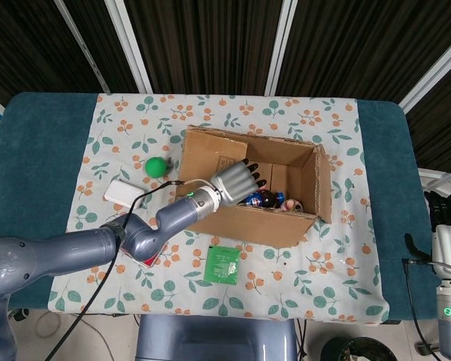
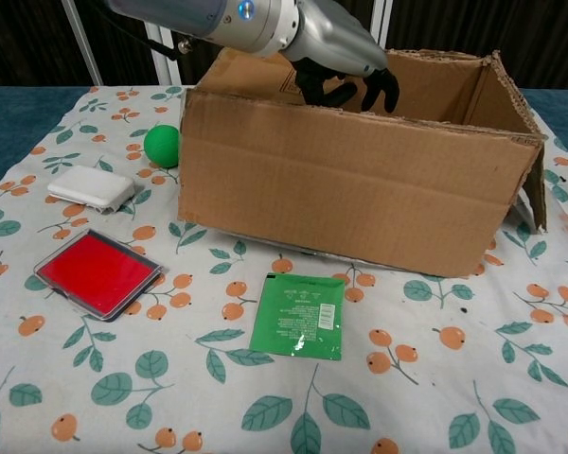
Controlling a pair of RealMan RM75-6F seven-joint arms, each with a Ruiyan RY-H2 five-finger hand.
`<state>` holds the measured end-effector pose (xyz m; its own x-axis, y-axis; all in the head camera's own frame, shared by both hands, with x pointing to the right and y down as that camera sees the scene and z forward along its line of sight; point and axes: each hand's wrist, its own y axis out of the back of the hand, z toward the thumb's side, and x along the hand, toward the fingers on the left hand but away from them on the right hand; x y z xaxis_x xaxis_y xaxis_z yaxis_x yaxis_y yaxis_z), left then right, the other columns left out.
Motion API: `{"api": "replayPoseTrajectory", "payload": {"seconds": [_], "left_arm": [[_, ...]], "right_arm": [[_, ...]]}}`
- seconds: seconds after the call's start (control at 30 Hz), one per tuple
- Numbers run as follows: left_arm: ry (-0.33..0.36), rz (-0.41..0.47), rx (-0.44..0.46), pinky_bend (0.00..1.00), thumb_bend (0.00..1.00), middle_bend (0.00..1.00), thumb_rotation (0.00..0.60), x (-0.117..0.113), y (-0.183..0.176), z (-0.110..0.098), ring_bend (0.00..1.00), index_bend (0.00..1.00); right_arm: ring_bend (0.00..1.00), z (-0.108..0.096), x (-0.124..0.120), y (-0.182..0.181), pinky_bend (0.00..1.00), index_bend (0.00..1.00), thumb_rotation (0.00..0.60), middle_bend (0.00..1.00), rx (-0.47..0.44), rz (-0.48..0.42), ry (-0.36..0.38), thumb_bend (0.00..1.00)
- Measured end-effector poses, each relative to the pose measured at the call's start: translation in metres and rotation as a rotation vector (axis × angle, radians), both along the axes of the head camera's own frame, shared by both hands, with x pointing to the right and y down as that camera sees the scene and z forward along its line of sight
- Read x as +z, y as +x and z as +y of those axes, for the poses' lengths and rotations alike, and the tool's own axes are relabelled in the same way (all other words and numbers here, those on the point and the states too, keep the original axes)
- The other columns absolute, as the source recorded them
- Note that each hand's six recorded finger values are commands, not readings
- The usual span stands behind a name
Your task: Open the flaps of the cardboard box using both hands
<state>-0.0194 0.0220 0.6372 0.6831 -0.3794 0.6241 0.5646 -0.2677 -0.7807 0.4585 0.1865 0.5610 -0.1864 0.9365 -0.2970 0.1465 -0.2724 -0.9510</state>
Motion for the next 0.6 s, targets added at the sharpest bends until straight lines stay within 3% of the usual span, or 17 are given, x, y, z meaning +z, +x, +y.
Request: {"api": "replayPoseTrajectory", "payload": {"seconds": [0.27,0.43,0.6], "left_arm": [[-0.003,-0.021,0.021,0.36,0.93,0.43,0.6,0.006,0.005,0.002,0.28,0.29],[0.016,-0.001,0.009,0.44,0.97,0.56,0.6,-0.002,0.004,-0.004,0.38,0.37],[0.034,0.019,0.003,0.47,0.97,0.62,0.6,-0.015,0.003,-0.012,0.43,0.41]], "right_arm": [[0.09,0.0,0.0,0.002,0.25,0.08,0.6,0.1,0.013,-0.007,0.003,0.39],[0.09,0.001,0.001,0.001,0.25,0.08,0.6,0.1,0.013,-0.009,0.003,0.4],[0.09,0.001,0.001,0.002,0.25,0.09,0.6,0.1,0.018,-0.01,0.003,0.41]]}}
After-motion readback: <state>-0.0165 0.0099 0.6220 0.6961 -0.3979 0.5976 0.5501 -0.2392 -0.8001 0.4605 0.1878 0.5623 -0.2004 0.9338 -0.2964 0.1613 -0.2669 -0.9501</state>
